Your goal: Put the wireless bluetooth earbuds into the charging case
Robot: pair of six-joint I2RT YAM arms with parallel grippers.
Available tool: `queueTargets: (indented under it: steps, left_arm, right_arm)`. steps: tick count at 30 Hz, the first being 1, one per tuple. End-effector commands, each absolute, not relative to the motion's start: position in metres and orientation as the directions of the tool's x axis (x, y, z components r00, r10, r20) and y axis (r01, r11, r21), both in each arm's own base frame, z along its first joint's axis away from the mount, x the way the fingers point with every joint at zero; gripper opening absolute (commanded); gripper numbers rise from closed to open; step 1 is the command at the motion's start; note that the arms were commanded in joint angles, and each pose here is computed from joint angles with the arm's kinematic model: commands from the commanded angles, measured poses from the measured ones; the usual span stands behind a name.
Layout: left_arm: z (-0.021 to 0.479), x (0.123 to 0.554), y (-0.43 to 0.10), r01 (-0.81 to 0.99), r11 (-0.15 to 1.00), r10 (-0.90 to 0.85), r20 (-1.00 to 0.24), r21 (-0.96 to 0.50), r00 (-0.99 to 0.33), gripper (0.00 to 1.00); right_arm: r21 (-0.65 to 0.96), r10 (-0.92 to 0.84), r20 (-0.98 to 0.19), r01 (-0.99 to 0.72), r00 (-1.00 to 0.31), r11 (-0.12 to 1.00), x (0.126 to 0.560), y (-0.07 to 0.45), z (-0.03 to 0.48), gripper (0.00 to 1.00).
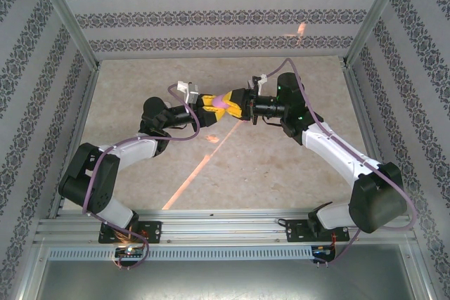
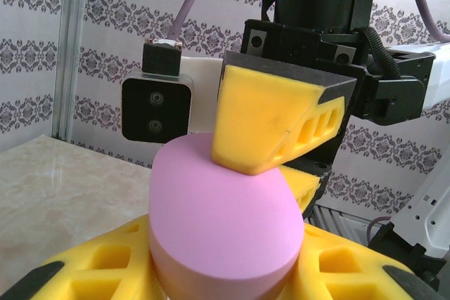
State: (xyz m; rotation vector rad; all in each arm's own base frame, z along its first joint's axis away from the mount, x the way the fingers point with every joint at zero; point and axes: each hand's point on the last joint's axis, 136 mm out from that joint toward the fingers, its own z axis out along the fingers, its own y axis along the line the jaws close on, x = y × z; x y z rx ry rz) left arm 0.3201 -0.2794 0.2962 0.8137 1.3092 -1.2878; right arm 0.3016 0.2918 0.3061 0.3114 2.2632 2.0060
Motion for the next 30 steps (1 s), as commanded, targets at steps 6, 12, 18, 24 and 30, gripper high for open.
queueTargets:
  steps: [6,12,18,24,30]
  left_arm:
    - [0.325,0.315,-0.283,0.977,0.145,-0.248,-0.962,-0.157,-0.117,0.43]
    - [0.323,0.314,-0.283,0.976,0.146,-0.247,-0.962,-0.16,-0.12,0.47]
    - [0.323,0.314,-0.283,0.976,0.146,-0.248,-0.961,-0.16,-0.12,0.51]
    - [0.322,0.314,-0.284,0.976,0.146,-0.241,-0.963,-0.161,-0.123,0.51]
    - [0.315,0.314,-0.284,0.974,0.156,-0.224,-0.966,-0.165,-0.128,0.54]
  right_arm:
    - [0.991,0.176,0.052,0.073,-0.983,0.111,0.292,0.296,0.304,0.2]
    - [0.992,0.178,0.049,0.069,-0.983,0.11,0.291,0.296,0.305,0.2]
    - [0.991,0.178,0.054,0.075,-0.983,0.112,0.291,0.297,0.303,0.2]
    - [0.991,0.178,0.051,0.072,-0.983,0.11,0.291,0.297,0.305,0.2]
    - [0.993,0.184,0.039,0.059,-0.982,0.102,0.292,0.296,0.31,0.2]
